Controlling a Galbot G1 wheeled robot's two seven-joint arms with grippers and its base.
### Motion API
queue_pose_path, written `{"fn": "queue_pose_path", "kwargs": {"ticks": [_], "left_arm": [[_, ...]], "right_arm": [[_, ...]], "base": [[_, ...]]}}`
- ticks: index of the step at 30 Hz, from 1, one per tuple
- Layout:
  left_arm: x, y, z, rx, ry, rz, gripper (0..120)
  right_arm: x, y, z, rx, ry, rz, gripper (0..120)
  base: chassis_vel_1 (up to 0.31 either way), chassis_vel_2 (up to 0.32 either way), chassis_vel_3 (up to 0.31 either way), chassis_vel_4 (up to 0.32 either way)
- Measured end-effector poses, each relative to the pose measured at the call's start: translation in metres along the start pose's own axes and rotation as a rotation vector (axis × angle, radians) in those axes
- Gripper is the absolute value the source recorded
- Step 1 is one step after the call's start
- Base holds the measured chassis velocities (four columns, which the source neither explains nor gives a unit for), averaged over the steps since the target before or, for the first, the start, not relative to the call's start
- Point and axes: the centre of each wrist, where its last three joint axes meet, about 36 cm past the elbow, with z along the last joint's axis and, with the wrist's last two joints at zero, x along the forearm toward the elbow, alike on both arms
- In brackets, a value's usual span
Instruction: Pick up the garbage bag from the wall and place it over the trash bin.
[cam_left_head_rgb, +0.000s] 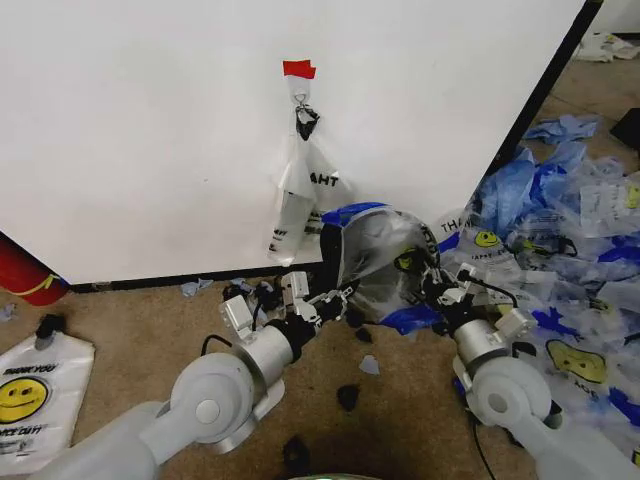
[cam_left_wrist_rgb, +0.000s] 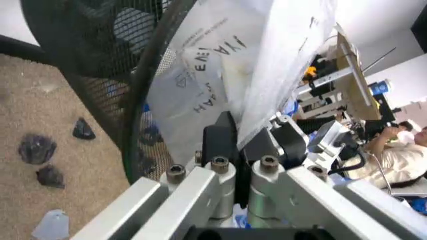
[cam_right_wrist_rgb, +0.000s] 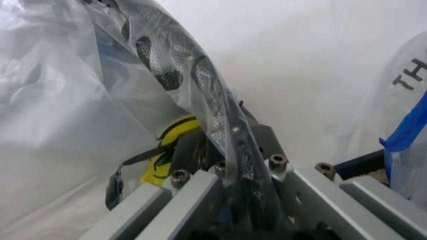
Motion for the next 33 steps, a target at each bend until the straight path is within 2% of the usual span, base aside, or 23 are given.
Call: {"fn": "queue_pose_path", "kwargs": {"ticks": [33], "left_arm": [[0.001, 0.008, -0.011, -0.016, -0.036, -0.025, 0]], "right_arm": [[-0.015, -0.009, -0.021, -0.062, -0.025, 0.039, 0]], "base": [[0.000, 0.000, 0.000, 0.000]]}}
